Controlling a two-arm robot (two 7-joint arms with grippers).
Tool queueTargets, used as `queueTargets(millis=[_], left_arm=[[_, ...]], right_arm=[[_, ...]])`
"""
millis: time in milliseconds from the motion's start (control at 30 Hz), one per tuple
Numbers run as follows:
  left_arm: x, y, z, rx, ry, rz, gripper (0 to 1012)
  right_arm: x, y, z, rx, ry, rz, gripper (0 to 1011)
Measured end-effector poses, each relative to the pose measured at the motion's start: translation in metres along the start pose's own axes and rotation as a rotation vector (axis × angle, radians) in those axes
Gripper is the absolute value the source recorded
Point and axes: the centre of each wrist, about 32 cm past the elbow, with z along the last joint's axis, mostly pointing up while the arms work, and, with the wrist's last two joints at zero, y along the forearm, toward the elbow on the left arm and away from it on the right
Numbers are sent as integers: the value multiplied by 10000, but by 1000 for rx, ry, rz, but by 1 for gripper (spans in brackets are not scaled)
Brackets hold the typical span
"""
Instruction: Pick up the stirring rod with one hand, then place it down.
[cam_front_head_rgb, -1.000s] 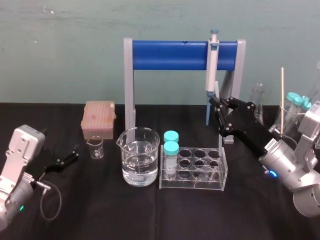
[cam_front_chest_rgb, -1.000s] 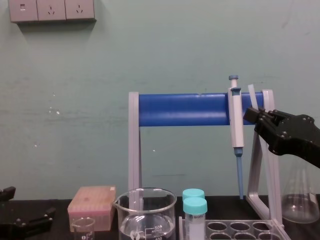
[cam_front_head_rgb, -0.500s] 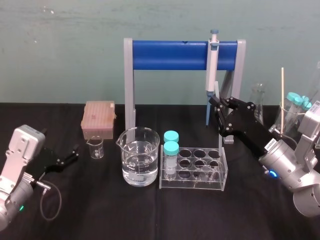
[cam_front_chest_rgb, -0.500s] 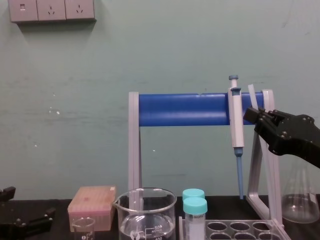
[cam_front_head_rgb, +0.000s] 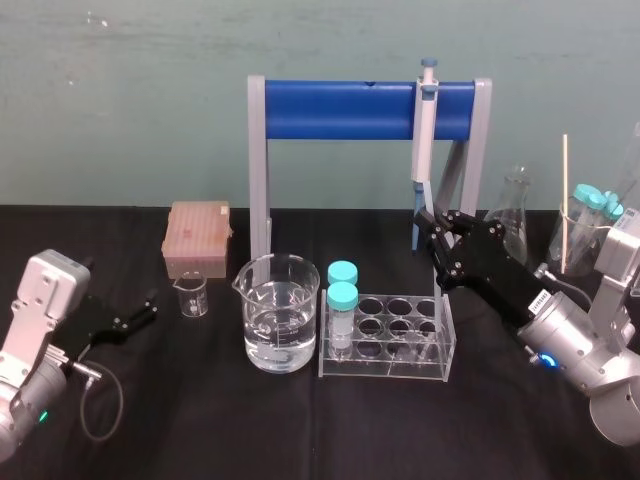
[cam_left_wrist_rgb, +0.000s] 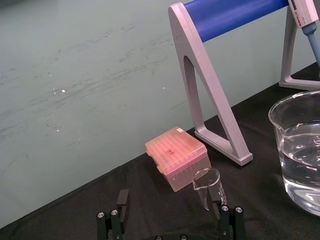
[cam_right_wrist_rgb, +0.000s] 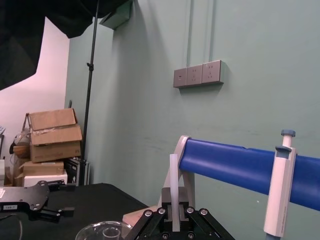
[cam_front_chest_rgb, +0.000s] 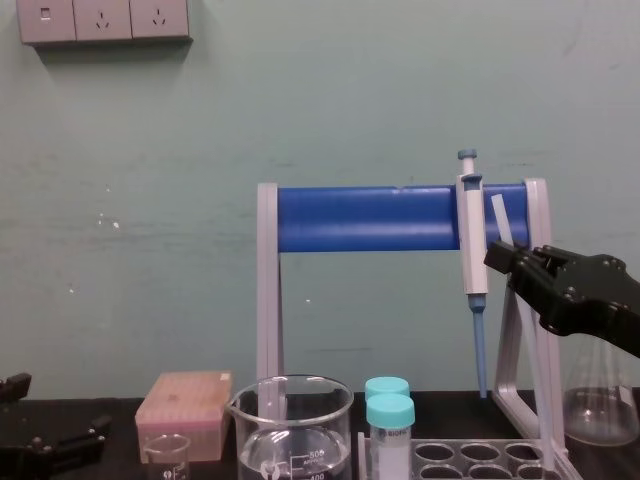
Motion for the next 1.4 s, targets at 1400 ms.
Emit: queueTargets(millis=[1400], left_arm=[[0,0,0,0,0,0,1000]], right_arm=[[111,69,-465,-37,91,29,69]])
